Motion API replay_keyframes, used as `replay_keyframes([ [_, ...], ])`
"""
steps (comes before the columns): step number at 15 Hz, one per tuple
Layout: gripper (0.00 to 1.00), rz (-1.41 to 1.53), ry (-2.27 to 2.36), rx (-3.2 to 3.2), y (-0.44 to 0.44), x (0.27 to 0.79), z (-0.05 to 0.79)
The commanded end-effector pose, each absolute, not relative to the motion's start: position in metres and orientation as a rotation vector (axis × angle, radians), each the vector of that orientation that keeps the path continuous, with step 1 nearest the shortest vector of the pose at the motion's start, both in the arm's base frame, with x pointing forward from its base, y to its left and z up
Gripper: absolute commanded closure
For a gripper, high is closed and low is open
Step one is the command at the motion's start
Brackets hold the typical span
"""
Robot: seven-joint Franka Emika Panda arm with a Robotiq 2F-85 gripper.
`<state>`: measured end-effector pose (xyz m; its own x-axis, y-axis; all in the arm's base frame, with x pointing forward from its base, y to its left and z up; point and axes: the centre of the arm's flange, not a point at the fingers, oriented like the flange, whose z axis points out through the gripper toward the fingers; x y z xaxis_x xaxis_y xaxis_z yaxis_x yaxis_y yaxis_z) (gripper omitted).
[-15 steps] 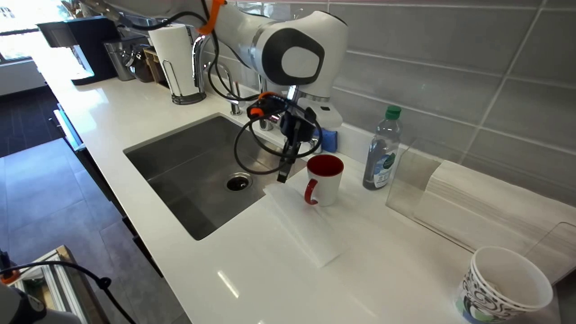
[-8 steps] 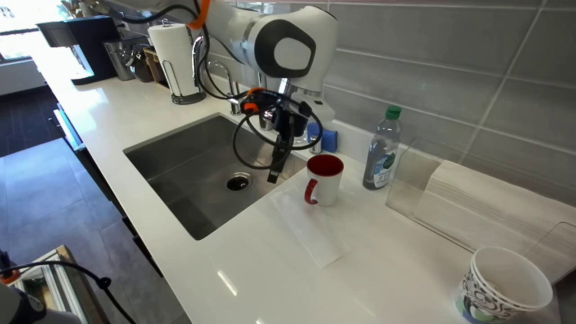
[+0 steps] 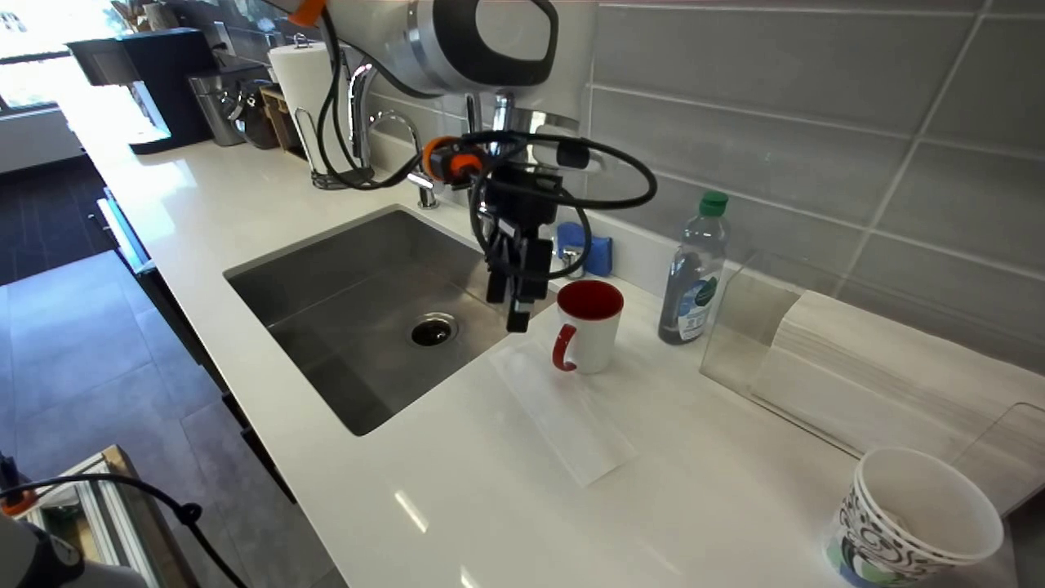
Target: Use the serviette to clean a portion of the counter
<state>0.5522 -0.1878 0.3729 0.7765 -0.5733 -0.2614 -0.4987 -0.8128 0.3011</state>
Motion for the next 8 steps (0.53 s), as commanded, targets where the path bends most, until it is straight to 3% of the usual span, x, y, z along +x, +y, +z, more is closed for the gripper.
replay_keyframes([
  [1, 0.00, -0.498, -0.821, 2.761, -0.188, 0.550, 0.374],
  [5, 0.00, -0.493, -0.800, 2.768, -0.188, 0.547, 0.372],
  [8, 0.00, -0.324, -0.629, 2.871, -0.181, 0.536, 0.358],
])
